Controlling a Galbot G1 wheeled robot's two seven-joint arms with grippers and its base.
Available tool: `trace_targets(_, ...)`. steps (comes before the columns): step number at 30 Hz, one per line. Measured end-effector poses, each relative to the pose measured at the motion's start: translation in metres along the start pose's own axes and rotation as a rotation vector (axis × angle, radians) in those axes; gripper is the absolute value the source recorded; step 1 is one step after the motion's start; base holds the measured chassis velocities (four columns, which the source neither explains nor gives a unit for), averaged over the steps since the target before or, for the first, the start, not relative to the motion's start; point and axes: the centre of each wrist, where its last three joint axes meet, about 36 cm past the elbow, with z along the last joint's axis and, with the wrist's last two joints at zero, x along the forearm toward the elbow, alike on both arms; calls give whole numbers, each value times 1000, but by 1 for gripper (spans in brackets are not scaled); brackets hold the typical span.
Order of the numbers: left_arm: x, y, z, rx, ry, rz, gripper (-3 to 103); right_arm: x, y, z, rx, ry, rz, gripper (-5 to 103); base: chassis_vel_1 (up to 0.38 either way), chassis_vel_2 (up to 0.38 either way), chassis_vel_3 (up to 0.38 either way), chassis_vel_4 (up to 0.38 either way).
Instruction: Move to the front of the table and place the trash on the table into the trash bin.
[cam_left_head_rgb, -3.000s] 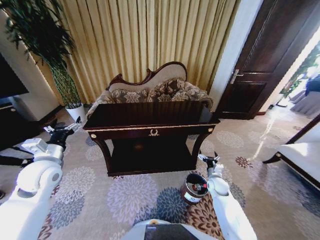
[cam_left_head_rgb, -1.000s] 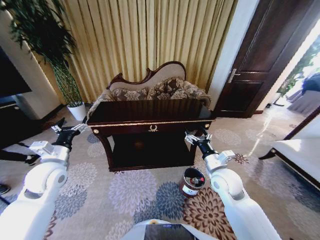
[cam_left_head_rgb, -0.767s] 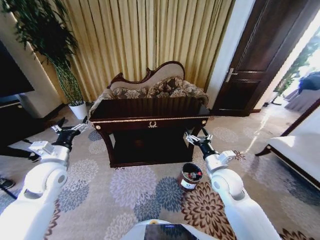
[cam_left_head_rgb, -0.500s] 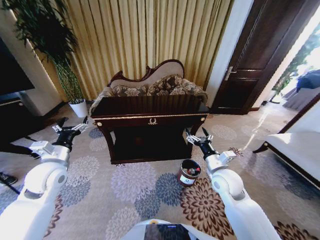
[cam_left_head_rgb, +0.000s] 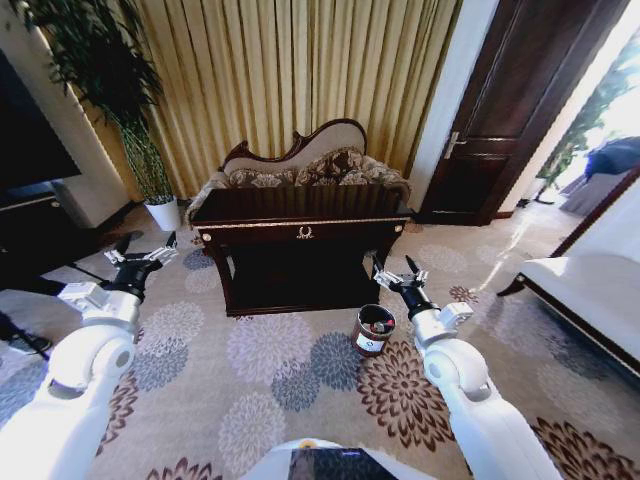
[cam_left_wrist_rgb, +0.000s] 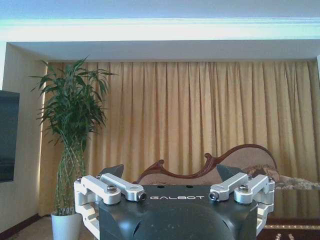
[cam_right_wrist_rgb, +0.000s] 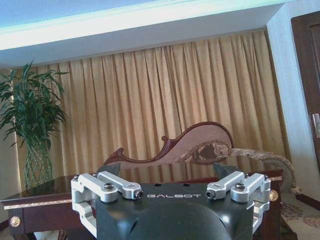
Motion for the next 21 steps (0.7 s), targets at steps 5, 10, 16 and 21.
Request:
trace_targets(5,1,-1,-1,1,-2,3,100,0,0,0,1,-1,1,100,166,-171,-155,180)
trace_targets(10,2,-2,0,2,0,3,100,0,0,0,1,-1,1,100,218,-212,-195,211)
trace_targets(16,2,-2,0,4,1,4,100,0,-1,0,0,-2,4,100,206,-222,-213,219)
trace_targets(21,2,-2,0,5,1,4,100,0,-1,3,-5,-20,12,100,198,-181,-171,186)
